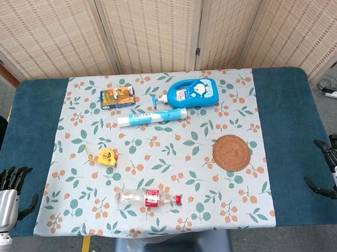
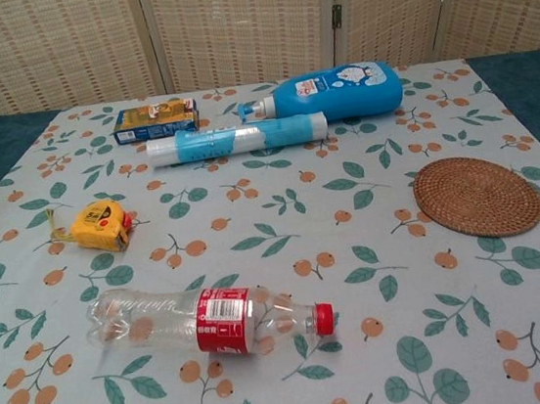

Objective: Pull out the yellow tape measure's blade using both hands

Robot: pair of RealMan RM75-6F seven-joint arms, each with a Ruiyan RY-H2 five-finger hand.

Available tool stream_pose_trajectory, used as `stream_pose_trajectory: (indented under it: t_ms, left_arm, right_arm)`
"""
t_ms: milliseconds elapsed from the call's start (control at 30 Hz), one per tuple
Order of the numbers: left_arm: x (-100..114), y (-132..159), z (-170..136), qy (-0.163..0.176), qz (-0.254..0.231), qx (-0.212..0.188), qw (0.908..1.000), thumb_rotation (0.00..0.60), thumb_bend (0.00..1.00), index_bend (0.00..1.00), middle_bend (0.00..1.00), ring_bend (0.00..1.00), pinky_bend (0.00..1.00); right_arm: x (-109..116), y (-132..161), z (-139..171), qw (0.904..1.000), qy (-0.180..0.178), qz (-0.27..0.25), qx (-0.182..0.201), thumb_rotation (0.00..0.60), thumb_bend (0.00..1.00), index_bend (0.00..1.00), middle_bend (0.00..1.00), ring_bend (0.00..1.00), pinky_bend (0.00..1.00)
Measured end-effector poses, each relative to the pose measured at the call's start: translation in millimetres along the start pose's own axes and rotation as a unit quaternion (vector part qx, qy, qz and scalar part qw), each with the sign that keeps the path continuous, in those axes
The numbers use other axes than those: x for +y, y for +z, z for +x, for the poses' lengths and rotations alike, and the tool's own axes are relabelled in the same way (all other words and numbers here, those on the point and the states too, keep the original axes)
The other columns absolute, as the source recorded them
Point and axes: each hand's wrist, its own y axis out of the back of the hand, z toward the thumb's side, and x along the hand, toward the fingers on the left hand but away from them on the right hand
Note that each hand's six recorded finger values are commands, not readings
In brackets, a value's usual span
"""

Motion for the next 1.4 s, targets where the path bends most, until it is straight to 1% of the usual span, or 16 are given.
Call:
stream_pose_trajectory:
  t_ms: [433,667,767,933,1067,1133,1200,1300,1400]
  left_arm:
    - [1.3,-9.3,-7.3,-0.001,-0.003,0.007,1.0,0.6,0.44,0.19,0.18,0.1,0.0]
    - [-1.8,-5.6,-3.4,-0.009,-0.001,-0.003,1.0,0.6,0.44,0.2,0.18,0.11,0.0]
    - [-1.7,2.8,6.7,-0.011,-0.004,-0.022,0.9997,0.6,0.44,0.21,0.18,0.11,0.0]
    - [-7.5,28.1,35.5,-0.024,-0.004,-0.075,0.9969,0.6,0.43,0.21,0.18,0.11,0.0]
    - [-17.1,53.3,63.9,-0.041,-0.004,-0.119,0.992,0.6,0.38,0.2,0.18,0.11,0.0]
    - [-24.5,67.0,79.3,-0.053,0.0,-0.14,0.9887,0.6,0.35,0.18,0.18,0.11,0.0]
    - [-33.2,79.7,94.4,-0.067,0.01,-0.159,0.9849,0.6,0.33,0.16,0.17,0.11,0.0]
    - [-47.5,97.6,116.1,-0.088,0.029,-0.183,0.9787,0.6,0.33,0.14,0.14,0.11,0.0]
    - [-61.8,111.0,135.3,-0.103,0.048,-0.198,0.9735,0.6,0.32,0.11,0.11,0.1,0.0]
  right_arm:
    - [-4.2,8.2,-11.1,0.9997,0.009,0.01,0.022,0.6,0.34,0.06,0.13,0.15,0.04]
    - [-4.5,11.8,-14.6,0.9995,0.009,0.013,0.027,0.6,0.34,0.06,0.13,0.15,0.04]
    - [0.3,13.5,-16.9,0.9995,0.003,0.016,0.027,0.6,0.34,0.06,0.13,0.15,0.04]
    - [4.1,19.1,-20.9,0.9993,0.004,0.023,0.03,0.6,0.34,0.06,0.13,0.15,0.04]
    - [5.3,20.7,-22.5,0.9993,0.007,0.025,0.028,0.6,0.34,0.06,0.13,0.15,0.04]
    - [5.3,20.7,-22.5,0.9993,0.008,0.026,0.027,0.6,0.34,0.06,0.13,0.15,0.04]
    - [5.5,20.8,-22.1,0.9992,0.008,0.027,0.026,0.6,0.34,0.06,0.13,0.15,0.04]
    - [6.5,20.2,-20.4,0.9993,0.007,0.028,0.024,0.6,0.34,0.06,0.13,0.15,0.04]
    - [7.3,18.7,-18.9,0.9994,0.005,0.028,0.02,0.6,0.34,0.06,0.13,0.15,0.04]
